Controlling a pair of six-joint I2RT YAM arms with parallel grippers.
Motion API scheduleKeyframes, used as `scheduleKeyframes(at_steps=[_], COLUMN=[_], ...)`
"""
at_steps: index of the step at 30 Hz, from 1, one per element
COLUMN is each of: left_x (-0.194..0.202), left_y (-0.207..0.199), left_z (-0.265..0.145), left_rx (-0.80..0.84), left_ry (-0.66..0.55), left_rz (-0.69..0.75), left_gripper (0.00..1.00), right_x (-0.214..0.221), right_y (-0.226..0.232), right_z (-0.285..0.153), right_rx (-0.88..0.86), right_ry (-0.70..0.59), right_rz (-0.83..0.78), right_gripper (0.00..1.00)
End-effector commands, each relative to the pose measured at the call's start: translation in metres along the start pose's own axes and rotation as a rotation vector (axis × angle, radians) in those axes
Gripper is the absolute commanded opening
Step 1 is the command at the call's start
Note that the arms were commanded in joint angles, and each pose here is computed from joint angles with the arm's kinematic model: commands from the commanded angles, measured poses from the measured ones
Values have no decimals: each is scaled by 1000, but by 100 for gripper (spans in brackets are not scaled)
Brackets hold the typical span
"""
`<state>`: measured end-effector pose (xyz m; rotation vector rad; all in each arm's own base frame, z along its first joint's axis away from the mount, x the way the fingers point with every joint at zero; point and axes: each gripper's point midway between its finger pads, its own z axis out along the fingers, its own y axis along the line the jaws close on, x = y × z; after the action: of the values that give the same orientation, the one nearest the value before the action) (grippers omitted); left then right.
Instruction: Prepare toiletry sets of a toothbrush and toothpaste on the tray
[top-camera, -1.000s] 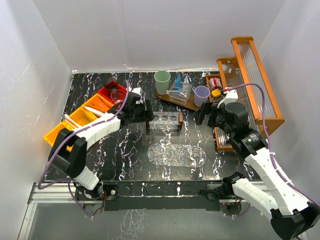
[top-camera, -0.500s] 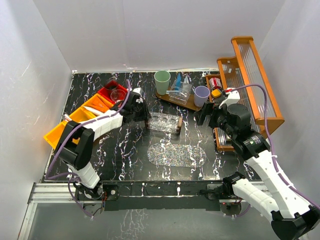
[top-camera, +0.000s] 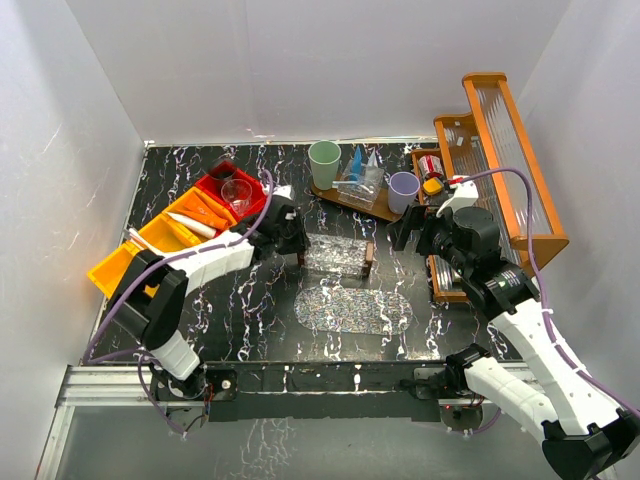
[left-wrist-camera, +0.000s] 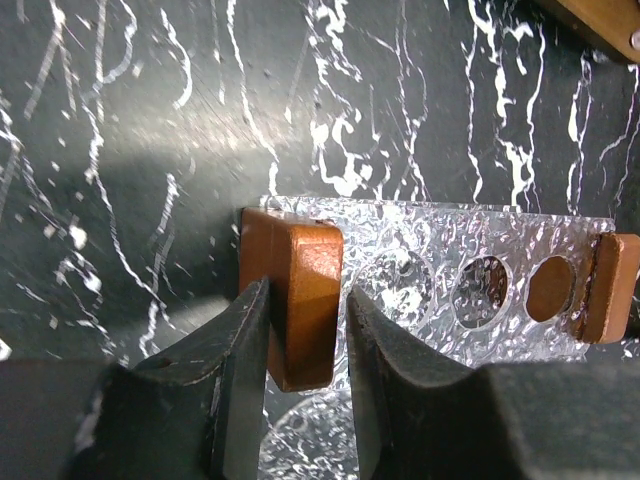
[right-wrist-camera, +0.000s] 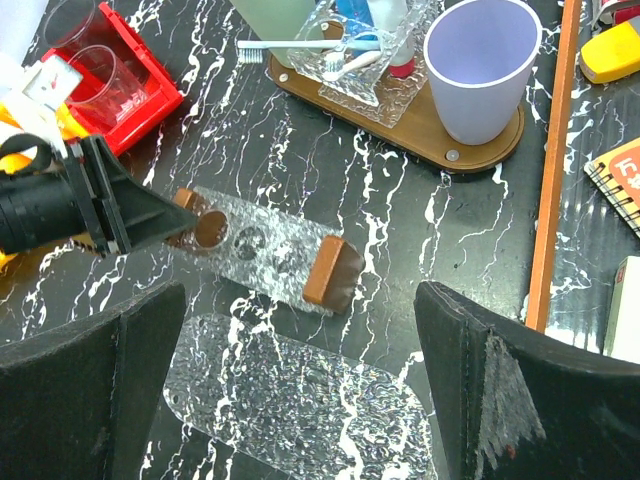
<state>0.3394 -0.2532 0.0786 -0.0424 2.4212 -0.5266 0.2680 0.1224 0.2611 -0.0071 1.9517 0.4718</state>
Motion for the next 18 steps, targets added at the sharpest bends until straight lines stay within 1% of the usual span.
scheduleKeyframes(at_steps=[1, 6, 9, 11, 18], left_x=[0, 11, 13, 14, 24], left_y=[-12, -24, -26, -29, -41], left_z=[-20, -22, -25, -26, -22], left_rx=[-39, -68, -81, -84, -93], left_ry=[-82, -107, -133, -145, -135], left_rz=[-37, -32, -76, -80, -57], left_gripper=[14, 12, 13, 14, 13], right_x=[-15, -14, -14, -14, -14], right_y=[8, 7, 7, 6, 5], right_z=[1, -2, -4, -5, -9], right_rx=[-37, -35, -37, -35, -30], right_ry=[-66, -68, -71, -74, -78], right_rz=[10, 12, 14, 13, 10], right_gripper=[98, 98, 98, 98, 98])
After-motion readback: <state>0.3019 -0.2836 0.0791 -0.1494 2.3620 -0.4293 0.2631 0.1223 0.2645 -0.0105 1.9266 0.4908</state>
